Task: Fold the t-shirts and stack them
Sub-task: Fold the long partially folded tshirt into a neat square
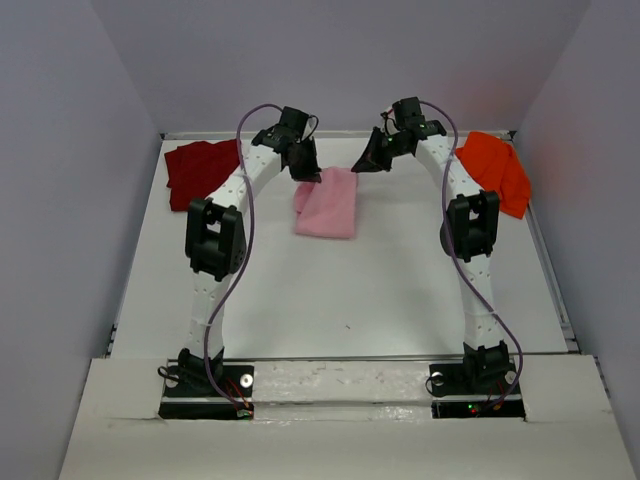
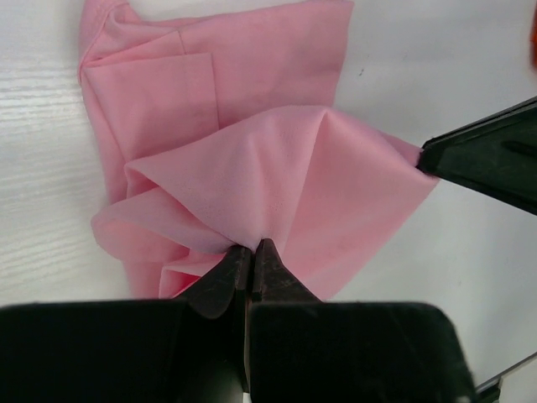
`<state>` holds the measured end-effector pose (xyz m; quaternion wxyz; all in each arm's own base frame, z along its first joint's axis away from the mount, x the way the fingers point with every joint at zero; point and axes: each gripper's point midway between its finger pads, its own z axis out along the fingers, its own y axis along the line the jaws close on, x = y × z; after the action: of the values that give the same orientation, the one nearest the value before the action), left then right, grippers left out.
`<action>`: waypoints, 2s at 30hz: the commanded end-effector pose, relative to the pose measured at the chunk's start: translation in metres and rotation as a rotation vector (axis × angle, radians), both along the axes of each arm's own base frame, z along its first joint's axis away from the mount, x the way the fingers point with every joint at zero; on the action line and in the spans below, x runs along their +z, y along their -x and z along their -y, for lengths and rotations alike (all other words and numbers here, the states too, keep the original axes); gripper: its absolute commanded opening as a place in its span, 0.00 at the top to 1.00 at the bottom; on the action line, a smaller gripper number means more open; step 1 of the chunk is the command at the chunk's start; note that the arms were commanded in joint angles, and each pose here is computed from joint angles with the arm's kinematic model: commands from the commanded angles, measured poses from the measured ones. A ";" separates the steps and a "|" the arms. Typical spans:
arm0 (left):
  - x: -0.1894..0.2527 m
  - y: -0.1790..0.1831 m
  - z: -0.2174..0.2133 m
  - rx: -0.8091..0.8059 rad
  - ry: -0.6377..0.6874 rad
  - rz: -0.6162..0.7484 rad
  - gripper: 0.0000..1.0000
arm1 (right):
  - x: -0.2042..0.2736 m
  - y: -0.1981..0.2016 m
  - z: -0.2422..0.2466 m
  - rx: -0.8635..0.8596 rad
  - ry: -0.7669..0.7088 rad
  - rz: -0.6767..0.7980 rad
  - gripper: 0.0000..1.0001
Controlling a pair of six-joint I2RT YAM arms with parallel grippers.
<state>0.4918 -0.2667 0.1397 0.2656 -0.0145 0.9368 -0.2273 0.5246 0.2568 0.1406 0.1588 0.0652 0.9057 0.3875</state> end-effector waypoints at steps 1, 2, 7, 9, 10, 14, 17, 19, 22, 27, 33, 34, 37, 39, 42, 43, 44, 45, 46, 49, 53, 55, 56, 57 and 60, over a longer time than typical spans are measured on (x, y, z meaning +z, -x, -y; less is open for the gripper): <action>0.017 0.006 -0.002 0.018 0.001 0.022 1.00 | 0.019 -0.010 -0.014 0.033 -0.119 0.044 1.00; 0.015 0.006 -0.003 0.021 -0.004 0.019 1.00 | 0.017 -0.010 -0.016 0.033 -0.130 0.036 1.00; -0.002 -0.001 -0.005 0.030 -0.029 0.006 1.00 | 0.005 -0.020 -0.019 0.025 -0.141 0.043 1.00; -0.009 -0.007 -0.006 0.031 -0.038 0.001 1.00 | -0.004 -0.021 -0.020 0.027 -0.147 0.032 1.00; -0.010 -0.008 -0.009 0.033 -0.045 -0.003 1.00 | -0.005 -0.022 -0.020 0.026 -0.147 0.032 1.00; -0.018 -0.018 -0.016 0.055 -0.053 -0.006 1.00 | -0.014 -0.028 -0.018 0.014 -0.121 0.054 1.00; -0.028 -0.024 -0.023 0.070 -0.064 -0.013 0.98 | -0.024 -0.032 -0.015 0.006 -0.099 0.065 1.00; -0.040 -0.029 -0.028 0.078 -0.070 -0.025 0.98 | -0.033 -0.034 -0.013 -0.001 -0.077 0.071 1.00; -0.051 -0.035 -0.038 0.097 -0.085 -0.030 0.98 | -0.037 -0.038 -0.012 -0.007 -0.071 0.089 1.00; -0.050 -0.047 -0.059 0.158 -0.107 -0.013 0.71 | -0.040 -0.046 -0.007 -0.029 -0.030 0.123 0.55; -0.029 -0.055 -0.079 0.233 -0.170 0.040 0.01 | -0.022 -0.041 0.002 -0.026 0.018 0.176 0.35; -0.019 -0.056 -0.078 0.232 -0.161 0.062 0.01 | -0.011 -0.041 0.002 -0.026 0.019 0.200 0.35; -0.004 -0.057 -0.076 0.231 -0.148 0.096 0.01 | -0.003 -0.037 0.002 -0.010 0.013 0.209 0.37; 0.002 -0.056 -0.076 0.234 -0.142 0.104 0.01 | 0.002 -0.033 0.002 -0.008 0.011 0.197 0.39; 0.016 -0.049 -0.079 0.239 -0.135 0.112 0.01 | 0.016 -0.027 0.005 -0.004 0.018 0.208 0.40; 0.021 -0.047 -0.079 0.239 -0.128 0.119 0.01 | 0.022 -0.026 0.006 -0.008 0.021 0.217 0.40; 0.026 -0.044 -0.076 0.233 -0.115 0.124 0.01 | 0.029 -0.024 0.007 -0.007 0.023 0.230 0.40; 0.037 -0.038 -0.071 0.208 -0.077 0.136 0.01 | 0.042 -0.020 0.008 -0.002 0.021 0.245 0.40; 0.040 -0.034 -0.066 0.186 -0.051 0.134 0.01 | 0.048 -0.017 0.006 -0.006 0.003 0.232 0.40; 0.045 -0.013 -0.040 0.099 0.029 0.094 0.01 | 0.038 0.004 -0.001 0.022 -0.051 0.101 0.62; 0.033 0.013 -0.014 0.034 0.131 0.006 0.33 | 0.021 0.031 -0.016 0.073 -0.103 0.000 1.00; 0.019 0.025 -0.003 0.005 0.213 -0.034 0.69 | 0.002 0.039 -0.018 0.063 -0.133 -0.058 1.00; 0.014 0.028 0.001 0.004 0.243 -0.055 1.00 | -0.001 0.043 -0.025 0.077 -0.146 -0.069 1.00; 0.001 0.033 0.005 0.006 0.279 -0.099 1.00 | -0.009 0.044 -0.029 0.077 -0.141 -0.077 1.00; -0.024 0.037 0.011 0.006 0.305 -0.166 1.00 | -0.019 0.045 -0.039 0.092 -0.128 -0.084 1.00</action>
<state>0.4593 -0.2630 0.1254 0.2188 -0.0642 0.9230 -0.3101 0.4822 0.2704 0.1127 0.0962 0.0735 0.8987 0.4215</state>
